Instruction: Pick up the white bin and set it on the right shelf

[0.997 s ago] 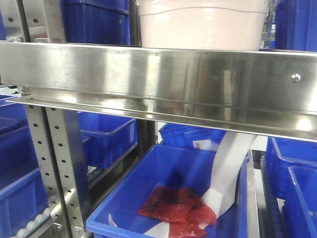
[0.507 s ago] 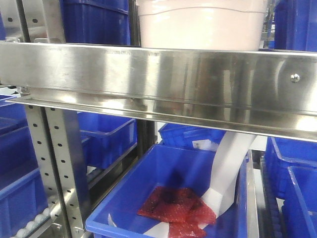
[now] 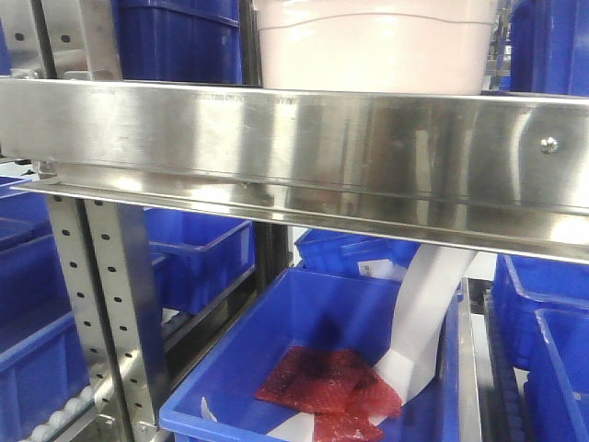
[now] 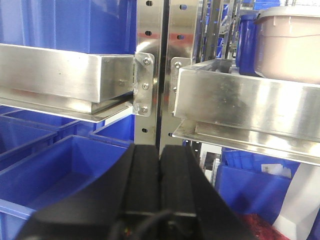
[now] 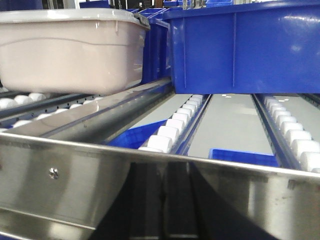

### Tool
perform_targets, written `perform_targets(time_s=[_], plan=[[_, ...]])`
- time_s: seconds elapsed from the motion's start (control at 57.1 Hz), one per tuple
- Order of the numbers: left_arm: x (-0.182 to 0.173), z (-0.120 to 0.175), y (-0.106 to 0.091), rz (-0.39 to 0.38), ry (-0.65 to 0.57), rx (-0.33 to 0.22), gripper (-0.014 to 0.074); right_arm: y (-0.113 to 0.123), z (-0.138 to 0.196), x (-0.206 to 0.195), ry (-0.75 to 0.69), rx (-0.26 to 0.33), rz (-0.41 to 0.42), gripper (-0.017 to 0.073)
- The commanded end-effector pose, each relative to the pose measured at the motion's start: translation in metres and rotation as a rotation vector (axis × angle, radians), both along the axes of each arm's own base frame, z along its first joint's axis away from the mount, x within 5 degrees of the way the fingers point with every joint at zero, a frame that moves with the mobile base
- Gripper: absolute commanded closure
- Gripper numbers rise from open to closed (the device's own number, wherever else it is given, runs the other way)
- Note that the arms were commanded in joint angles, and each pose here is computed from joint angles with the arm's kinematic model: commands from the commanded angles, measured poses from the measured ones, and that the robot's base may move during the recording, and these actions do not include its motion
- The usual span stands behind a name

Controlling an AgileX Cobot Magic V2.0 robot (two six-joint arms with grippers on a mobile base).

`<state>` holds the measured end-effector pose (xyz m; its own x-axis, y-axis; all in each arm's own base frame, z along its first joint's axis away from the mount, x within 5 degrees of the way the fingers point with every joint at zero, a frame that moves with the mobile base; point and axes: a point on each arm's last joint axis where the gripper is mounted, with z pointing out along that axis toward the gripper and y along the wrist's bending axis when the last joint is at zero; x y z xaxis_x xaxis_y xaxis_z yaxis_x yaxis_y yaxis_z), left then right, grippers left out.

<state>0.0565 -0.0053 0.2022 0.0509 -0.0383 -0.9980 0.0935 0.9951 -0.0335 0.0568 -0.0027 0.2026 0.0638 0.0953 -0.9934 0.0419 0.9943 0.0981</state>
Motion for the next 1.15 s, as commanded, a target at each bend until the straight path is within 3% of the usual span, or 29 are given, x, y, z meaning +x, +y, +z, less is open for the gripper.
perform_targets(time_s=[0.0, 1.137], plan=[[-0.0011, 0.0061, 0.0017, 0.017, -0.087, -0.018, 0.0711, -0.0004, 0.0184, -0.0045, -0.144, -0.002, -0.006, 0.0482], [-0.0011, 0.0061, 0.0017, 0.017, -0.087, -0.018, 0.0711, -0.0003, 0.0168, -0.0042, -0.126, -0.006, -0.005, 0.0482]])
